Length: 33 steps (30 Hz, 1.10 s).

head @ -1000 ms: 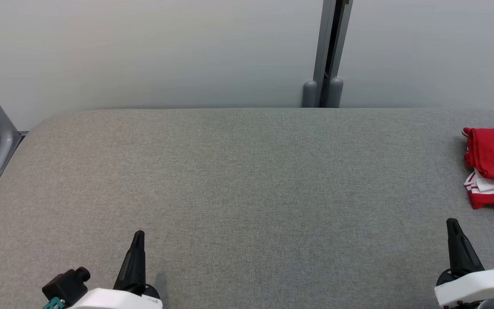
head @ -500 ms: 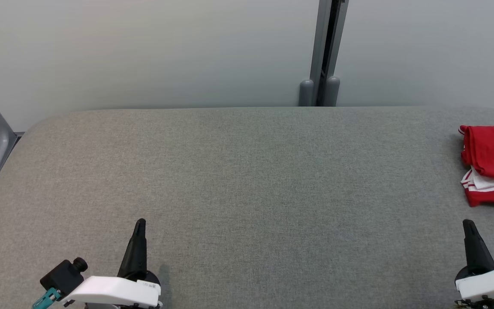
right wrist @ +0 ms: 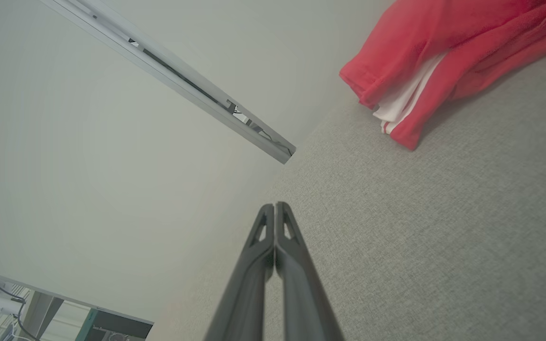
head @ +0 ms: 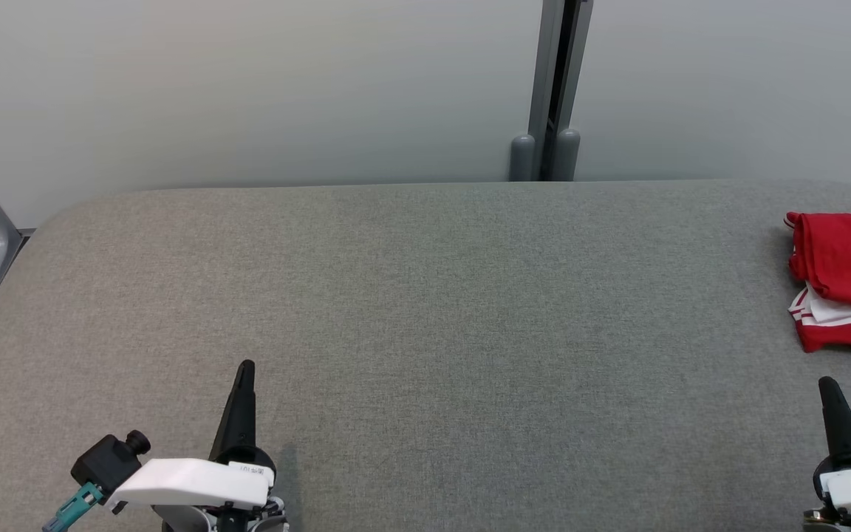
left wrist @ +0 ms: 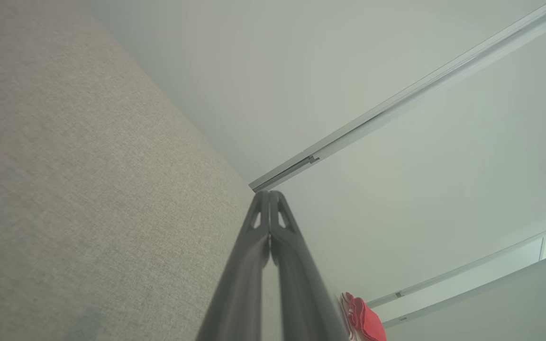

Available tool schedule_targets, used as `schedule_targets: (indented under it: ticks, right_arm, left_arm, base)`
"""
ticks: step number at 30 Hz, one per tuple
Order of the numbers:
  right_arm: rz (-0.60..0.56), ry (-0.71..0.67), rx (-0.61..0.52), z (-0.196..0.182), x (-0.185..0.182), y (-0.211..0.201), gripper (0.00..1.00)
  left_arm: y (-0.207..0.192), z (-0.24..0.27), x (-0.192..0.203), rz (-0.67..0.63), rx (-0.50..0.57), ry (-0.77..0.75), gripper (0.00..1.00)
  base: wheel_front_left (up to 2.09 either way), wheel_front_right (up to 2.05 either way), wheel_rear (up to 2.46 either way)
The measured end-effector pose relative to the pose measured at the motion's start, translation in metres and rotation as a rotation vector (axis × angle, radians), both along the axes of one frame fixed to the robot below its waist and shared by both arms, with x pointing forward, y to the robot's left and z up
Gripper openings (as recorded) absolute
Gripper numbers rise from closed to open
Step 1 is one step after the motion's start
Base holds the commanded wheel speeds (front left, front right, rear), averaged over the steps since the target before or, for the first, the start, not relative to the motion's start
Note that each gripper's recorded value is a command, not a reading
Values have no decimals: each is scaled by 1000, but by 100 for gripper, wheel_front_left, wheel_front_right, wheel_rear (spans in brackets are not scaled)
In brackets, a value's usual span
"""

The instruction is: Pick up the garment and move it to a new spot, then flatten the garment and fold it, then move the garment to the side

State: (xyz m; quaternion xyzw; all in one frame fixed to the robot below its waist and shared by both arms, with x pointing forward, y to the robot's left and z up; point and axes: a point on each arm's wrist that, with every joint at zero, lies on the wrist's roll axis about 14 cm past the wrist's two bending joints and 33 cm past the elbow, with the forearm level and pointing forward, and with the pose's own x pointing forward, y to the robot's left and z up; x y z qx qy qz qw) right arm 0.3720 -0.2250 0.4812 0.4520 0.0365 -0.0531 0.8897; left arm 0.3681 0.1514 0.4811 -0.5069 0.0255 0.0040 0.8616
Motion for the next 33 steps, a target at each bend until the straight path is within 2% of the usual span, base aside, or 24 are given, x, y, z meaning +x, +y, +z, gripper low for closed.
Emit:
schedule_targets:
  ticks: [33]
  right_arm:
    - [-67, -45, 325, 6, -6, -29, 0]
  left_arm:
    - [-17, 13, 19, -36, -260, -1, 0]
  base:
    - [0, 0, 0]
